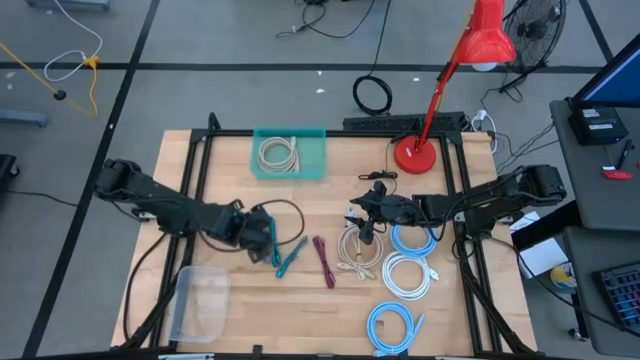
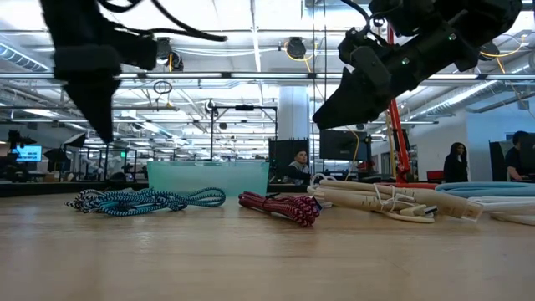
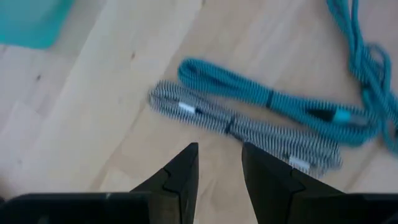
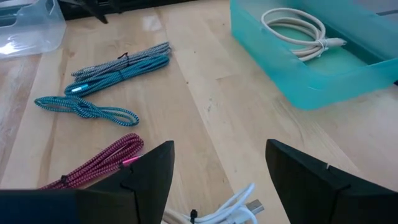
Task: Pick & Place USB Port
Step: Put the right blue black charger cable into the transparent bin
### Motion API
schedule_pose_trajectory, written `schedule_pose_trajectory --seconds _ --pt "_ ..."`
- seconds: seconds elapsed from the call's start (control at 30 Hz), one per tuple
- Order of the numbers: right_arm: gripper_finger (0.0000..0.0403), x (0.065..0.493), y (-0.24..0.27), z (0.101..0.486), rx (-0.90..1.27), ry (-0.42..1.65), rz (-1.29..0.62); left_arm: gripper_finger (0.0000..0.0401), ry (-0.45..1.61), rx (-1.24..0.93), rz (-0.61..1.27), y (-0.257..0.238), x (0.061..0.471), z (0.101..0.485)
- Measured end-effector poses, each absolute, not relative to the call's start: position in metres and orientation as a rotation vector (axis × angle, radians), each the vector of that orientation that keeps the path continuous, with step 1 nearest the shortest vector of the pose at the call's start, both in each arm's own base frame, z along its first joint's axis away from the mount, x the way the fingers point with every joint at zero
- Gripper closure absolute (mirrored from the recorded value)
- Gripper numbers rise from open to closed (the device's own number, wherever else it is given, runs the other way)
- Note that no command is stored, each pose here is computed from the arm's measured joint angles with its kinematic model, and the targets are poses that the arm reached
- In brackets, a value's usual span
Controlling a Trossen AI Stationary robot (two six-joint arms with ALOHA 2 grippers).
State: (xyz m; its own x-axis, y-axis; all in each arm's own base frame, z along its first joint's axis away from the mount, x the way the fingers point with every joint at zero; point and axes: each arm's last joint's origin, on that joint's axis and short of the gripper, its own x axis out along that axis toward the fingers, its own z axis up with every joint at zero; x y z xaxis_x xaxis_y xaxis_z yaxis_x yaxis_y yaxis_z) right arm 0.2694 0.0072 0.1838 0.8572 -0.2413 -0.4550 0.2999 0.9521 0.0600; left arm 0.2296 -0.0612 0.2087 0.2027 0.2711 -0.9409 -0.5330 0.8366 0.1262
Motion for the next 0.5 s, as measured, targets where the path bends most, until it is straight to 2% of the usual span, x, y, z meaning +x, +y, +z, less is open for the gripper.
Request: schedule_pose_trajectory --seconds 0.07,0.27,0.5 --pt "0.0156 0.269 0.007 0.183 0.13 0.464 -0.285 0.0274 1.221 -0.255 0.523 -0.055 0.237 0.209" --pt "0.0156 0.268 0.007 0.181 0.123 0.492 -0.284 0.0274 1.082 -0.191 0.162 -0.059 0.262 0.217" --pt "0.0156 0.268 0.007 0.181 0.125 0.495 -0.285 0.0274 0.996 -0.158 0.093 -0.061 0.27 0.221"
